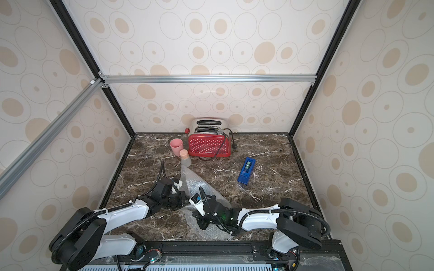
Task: Wrap bowls in bubble wrap
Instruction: Wrap the bowl in bubble wrap.
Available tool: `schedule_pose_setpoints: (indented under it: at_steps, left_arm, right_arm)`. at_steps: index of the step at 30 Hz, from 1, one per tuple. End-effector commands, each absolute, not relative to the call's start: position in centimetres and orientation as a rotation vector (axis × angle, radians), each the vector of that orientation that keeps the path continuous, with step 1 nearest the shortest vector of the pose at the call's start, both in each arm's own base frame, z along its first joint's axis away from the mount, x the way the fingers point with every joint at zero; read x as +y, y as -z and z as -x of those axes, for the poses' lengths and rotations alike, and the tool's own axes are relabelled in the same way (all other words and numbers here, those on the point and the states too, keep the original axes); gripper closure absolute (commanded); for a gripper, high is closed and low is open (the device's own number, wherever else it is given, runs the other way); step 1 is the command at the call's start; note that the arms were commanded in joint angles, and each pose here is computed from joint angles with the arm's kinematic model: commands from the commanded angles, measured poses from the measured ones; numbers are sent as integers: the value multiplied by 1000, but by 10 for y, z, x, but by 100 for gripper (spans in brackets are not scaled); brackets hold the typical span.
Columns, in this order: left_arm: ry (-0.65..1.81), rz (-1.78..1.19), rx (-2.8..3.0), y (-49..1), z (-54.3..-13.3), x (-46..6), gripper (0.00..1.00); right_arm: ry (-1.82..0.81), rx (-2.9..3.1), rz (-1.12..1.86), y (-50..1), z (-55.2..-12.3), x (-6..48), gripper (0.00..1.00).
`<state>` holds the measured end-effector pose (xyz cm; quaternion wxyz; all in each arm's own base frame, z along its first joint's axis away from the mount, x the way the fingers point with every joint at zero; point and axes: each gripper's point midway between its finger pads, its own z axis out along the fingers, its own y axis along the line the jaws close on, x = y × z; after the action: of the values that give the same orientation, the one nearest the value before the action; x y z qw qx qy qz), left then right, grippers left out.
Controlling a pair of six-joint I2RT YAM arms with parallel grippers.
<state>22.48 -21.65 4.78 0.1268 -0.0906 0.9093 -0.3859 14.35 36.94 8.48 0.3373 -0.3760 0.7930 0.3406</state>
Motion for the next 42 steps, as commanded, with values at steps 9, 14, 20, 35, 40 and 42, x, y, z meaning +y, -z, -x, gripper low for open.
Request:
schedule_pose_setpoints:
  at_steps: [9,14,20,35,40,42]
  left_arm:
    - [1090,214,2651,-51,-232,-220,100]
    - [1105,204,2637,-59,-233,-222,100]
    - [1103,194,2623,-68,-236,-223,100]
    - [1097,175,2644,-69,-246,-230,100]
    - [1090,177,2660,-63,-246,-230,100]
    - [1096,174,2661,-62,-246,-231,100]
  right_arm:
    - [-983,2060,897,-109,-156,356,100]
    - [-1011,2056,849,-122,-167,344,100]
    - [-988,2064,786,-130,-183,332,100]
    - [-964,2124,597,-140,-237,317,100]
    - [-941,2161,532,-136,-256,310,100]
    - [-927,2172,509,-135,-264,306,100]
